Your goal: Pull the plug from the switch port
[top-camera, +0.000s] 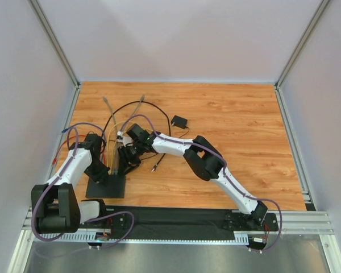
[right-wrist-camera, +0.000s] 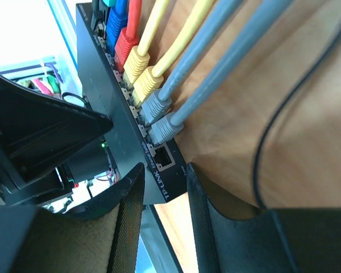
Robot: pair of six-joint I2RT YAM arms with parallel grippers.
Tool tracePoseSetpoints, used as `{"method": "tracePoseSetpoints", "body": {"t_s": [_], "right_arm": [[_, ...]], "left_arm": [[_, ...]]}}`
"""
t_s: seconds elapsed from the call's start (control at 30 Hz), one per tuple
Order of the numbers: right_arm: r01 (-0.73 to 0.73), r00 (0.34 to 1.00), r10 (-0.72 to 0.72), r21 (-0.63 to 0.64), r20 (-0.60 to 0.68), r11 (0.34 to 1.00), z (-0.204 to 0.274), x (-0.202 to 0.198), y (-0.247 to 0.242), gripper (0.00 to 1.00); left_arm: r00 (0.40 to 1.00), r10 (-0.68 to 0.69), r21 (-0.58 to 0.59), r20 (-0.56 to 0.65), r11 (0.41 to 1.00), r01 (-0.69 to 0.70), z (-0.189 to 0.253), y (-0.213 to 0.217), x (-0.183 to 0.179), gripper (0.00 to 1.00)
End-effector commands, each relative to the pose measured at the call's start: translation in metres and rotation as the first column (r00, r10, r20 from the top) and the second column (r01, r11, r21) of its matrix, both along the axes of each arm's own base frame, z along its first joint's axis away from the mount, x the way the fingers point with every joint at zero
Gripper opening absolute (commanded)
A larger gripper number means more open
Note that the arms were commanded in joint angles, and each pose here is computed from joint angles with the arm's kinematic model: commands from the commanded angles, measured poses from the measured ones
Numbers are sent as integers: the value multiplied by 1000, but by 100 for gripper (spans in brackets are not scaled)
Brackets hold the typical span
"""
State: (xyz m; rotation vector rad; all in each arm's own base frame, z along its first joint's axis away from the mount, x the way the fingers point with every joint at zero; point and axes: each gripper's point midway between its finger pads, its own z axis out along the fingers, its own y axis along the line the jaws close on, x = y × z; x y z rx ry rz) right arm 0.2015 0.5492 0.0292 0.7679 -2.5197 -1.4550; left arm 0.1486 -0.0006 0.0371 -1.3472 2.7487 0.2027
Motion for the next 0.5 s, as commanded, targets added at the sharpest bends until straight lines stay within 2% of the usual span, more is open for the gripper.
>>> {"method": "tracePoseSetpoints", "body": {"t_s": [0.0, 0.17, 0.2, 0.27, 0.47], "right_arm": [[-4, 1000, 3, 3, 14, 1000, 12, -12, 2, 38], [125, 990, -124, 14, -69, 992, 19, 11, 8, 39], [164, 979, -163, -2, -119, 986, 22, 12, 10, 39], [173, 974, -167, 29, -151, 985, 23, 13, 14, 39], [210, 959, -208, -14, -194, 978, 1, 12, 13, 37]], "left_arm": [[999, 31, -10, 4, 999, -31, -5, 0, -5, 0], [1000, 21, -13, 1, 1000, -21, -6, 0, -4, 0], [1000, 22, -14, -3, 1000, -22, -7, 0, -4, 0], [999, 30, -21, -22, 999, -30, -10, -1, -7, 0], [998, 43, -64, -43, 997, -46, -17, -9, -11, 0]]}}
